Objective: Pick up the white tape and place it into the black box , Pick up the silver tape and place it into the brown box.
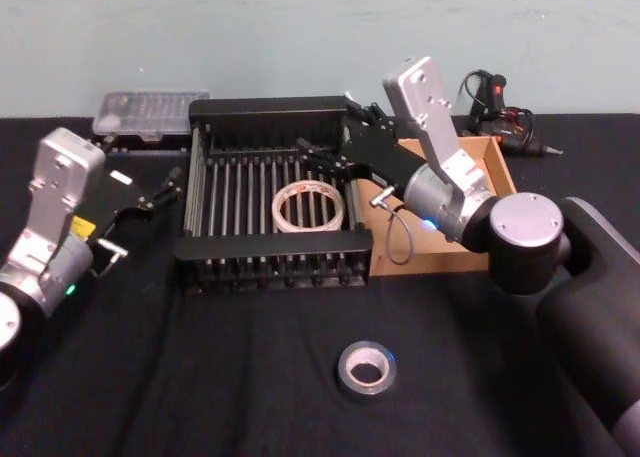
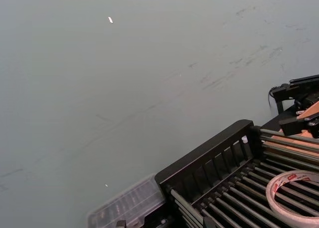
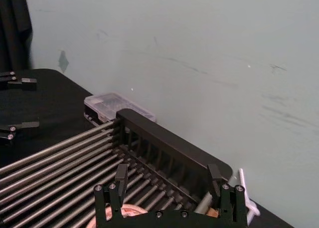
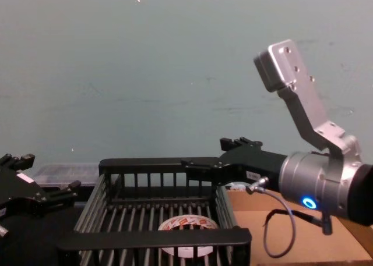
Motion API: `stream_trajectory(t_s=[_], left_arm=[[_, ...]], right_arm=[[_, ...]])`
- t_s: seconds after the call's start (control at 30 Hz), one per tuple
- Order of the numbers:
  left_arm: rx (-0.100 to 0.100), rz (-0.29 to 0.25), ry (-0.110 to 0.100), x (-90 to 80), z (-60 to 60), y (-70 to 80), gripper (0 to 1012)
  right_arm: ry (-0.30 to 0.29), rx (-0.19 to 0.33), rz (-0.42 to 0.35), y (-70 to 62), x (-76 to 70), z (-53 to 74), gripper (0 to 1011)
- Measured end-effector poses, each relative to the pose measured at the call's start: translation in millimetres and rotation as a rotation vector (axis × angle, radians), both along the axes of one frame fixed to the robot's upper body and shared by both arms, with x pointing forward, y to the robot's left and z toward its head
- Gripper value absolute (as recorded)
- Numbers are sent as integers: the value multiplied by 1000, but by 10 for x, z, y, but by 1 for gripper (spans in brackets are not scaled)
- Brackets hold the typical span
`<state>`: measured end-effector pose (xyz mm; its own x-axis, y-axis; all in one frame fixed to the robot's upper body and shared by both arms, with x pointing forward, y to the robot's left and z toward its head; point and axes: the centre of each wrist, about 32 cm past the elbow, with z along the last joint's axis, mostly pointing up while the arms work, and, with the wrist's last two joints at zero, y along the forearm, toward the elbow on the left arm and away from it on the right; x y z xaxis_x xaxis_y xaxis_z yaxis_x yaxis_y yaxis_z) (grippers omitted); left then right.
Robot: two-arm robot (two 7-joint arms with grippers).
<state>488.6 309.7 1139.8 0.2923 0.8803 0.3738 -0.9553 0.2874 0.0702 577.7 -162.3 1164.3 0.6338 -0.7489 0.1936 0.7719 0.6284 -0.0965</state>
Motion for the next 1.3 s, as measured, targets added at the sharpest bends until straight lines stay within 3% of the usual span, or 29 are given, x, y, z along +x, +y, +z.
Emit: stream_trajectory(t_s=[0.37, 0.8, 1.3], left_arm=[[0, 0, 0, 0, 0, 0, 1001], [0, 0, 0, 0, 0, 0, 1001], [0, 0, 0, 0, 0, 0, 1001]], right_arm=[[52, 24, -23, -130, -177, 3, 1000], [71, 47, -23, -264, -428, 3, 1000], [95, 98, 8, -417, -844, 62, 1000]])
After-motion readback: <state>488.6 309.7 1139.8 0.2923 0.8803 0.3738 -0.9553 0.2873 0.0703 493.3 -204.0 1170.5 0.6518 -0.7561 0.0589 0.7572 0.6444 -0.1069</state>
